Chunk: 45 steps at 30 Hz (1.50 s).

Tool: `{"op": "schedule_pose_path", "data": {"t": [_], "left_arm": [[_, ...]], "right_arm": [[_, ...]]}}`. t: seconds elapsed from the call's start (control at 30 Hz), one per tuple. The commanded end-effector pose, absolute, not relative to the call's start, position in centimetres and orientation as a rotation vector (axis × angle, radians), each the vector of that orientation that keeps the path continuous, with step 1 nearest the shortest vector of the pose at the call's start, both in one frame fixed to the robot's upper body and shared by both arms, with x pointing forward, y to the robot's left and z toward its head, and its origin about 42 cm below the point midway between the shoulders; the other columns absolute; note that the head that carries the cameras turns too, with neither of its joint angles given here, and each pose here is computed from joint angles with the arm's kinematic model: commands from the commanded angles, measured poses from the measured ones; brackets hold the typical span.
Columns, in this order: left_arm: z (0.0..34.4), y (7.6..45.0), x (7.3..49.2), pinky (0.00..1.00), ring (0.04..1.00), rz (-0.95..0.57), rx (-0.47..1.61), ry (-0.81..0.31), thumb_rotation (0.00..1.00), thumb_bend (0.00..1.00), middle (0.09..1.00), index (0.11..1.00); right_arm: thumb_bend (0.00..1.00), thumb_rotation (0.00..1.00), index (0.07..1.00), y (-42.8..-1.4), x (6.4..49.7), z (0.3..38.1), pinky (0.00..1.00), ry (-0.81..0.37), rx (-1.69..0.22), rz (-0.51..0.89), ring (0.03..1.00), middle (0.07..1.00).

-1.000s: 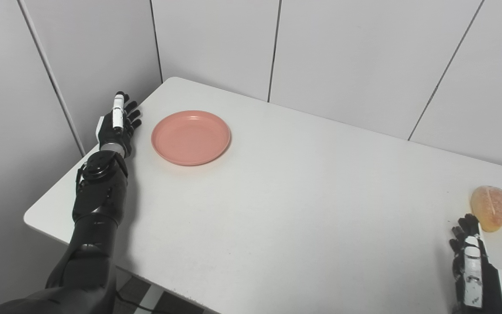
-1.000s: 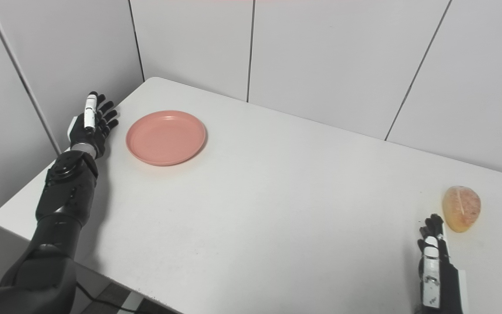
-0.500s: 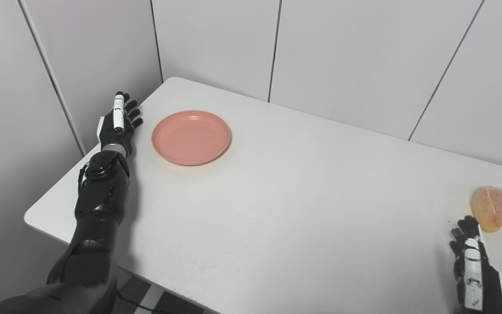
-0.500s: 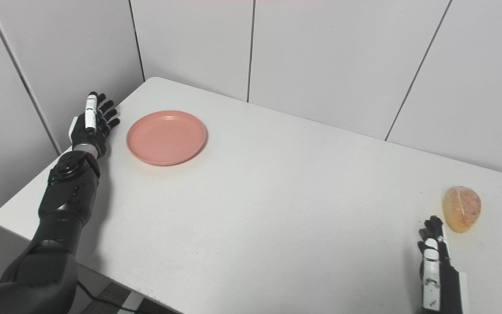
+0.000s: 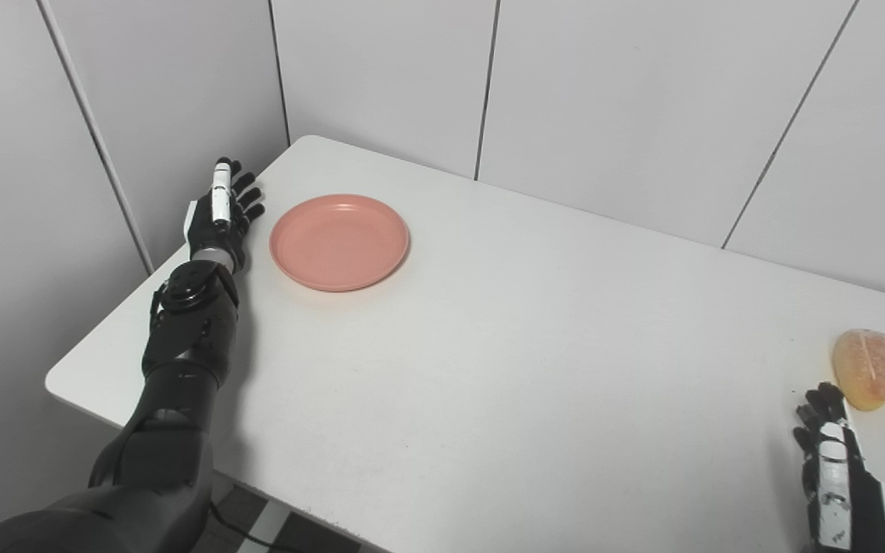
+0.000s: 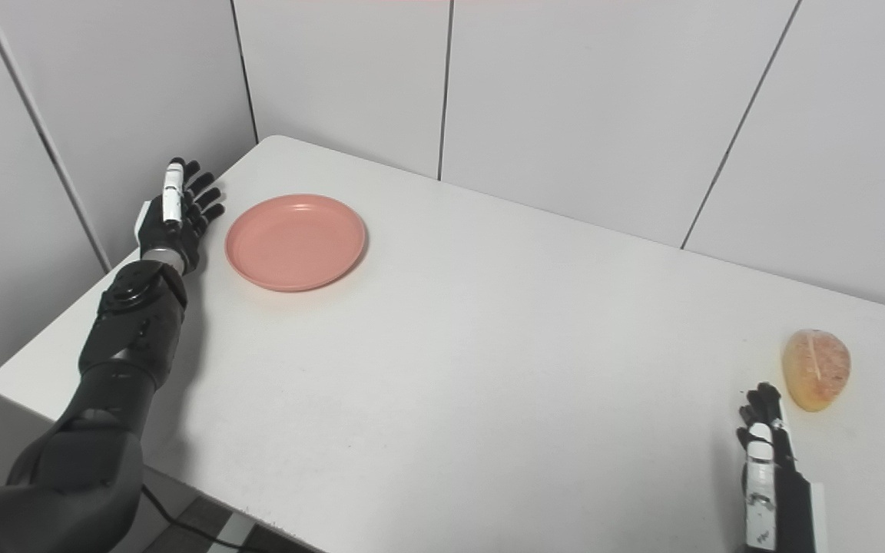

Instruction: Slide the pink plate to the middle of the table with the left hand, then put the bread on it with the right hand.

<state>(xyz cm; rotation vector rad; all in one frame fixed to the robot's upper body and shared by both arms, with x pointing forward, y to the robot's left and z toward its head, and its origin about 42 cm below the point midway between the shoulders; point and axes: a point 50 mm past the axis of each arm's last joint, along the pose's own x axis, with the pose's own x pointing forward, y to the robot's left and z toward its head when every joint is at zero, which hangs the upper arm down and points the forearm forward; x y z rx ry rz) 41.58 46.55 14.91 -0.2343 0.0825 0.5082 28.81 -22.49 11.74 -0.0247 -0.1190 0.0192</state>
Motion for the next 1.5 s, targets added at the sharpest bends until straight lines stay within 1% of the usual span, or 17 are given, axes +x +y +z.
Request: {"op": "schedule_pose_path", "data": {"t": [0.0,0.13,0.27,0.43,0.57,0.73,0.8,0.93,1.07,1.27,1.37,1.47], "left_arm": [[16.5,44.8,43.4,0.89,0.903,0.427,-0.255,0.061,1.0,0.35,0.898,0.887],[16.4,43.9,43.5,0.91,0.918,0.372,-0.246,0.061,1.0,0.33,0.913,0.905],[16.2,42.4,43.8,0.92,0.927,0.327,-0.246,0.079,1.0,0.37,0.922,0.907],[15.8,40.7,44.1,0.9,0.907,0.294,-0.23,0.112,1.0,0.34,0.902,0.889],[15.1,39.7,44.6,0.87,0.879,0.276,-0.195,0.13,1.0,0.33,0.879,0.871],[14.5,38.6,44.9,0.85,0.884,0.247,-0.219,0.146,1.0,0.31,0.882,0.867],[14.4,38.3,45.0,0.86,0.894,0.242,-0.236,0.153,1.0,0.32,0.896,0.884],[14.2,37.5,45.1,0.88,0.895,0.222,-0.249,0.162,1.0,0.32,0.895,0.891],[13.9,36.5,45.3,0.89,0.891,0.184,-0.226,0.167,1.0,0.32,0.897,0.89],[13.4,34.5,45.6,0.89,0.889,0.136,-0.218,0.186,1.0,0.34,0.9,0.893],[13.1,33.0,45.8,0.89,0.882,0.093,-0.193,0.199,1.0,0.34,0.894,0.885],[12.7,31.5,45.8,0.88,0.876,0.055,-0.18,0.221,1.0,0.35,0.885,0.876]], "right_arm": [[0.13,1.0,0.94,-22.0,28.7,12.1,0.97,-0.15,-0.018,0.021,0.951,0.945],[0.14,1.0,0.946,-22.0,28.7,12.3,0.98,-0.153,-0.017,0.032,0.953,0.948],[0.14,1.0,0.95,-21.9,28.7,12.3,0.98,-0.153,-0.02,0.034,0.954,0.952],[0.15,1.0,0.953,-21.7,28.6,12.4,0.98,-0.148,-0.017,0.036,0.957,0.955],[0.13,1.0,0.95,-21.5,28.5,12.4,0.97,-0.15,-0.02,0.037,0.956,0.953],[0.12,1.0,0.95,-21.3,28.6,12.3,0.97,-0.15,-0.016,0.045,0.956,0.953],[0.13,1.0,0.958,-21.2,28.7,12.2,0.98,-0.147,-0.005,0.047,0.964,0.96],[0.14,1.0,0.956,-20.8,28.8,12.1,0.99,-0.141,0.006,0.039,0.965,0.96],[0.13,1.0,0.943,-20.6,28.9,11.9,0.97,-0.152,0.0,0.037,0.95,0.946],[0.15,1.0,0.931,-20.2,28.8,11.8,0.95,-0.154,0.0,0.032,0.937,0.934],[0.14,1.0,0.926,-20.2,28.8,12.0,0.94,-0.148,-0.016,0.034,0.933,0.93],[0.14,1.0,0.924,-20.2,28.6,12.2,0.92,-0.152,-0.031,0.039,0.929,0.928]]}}
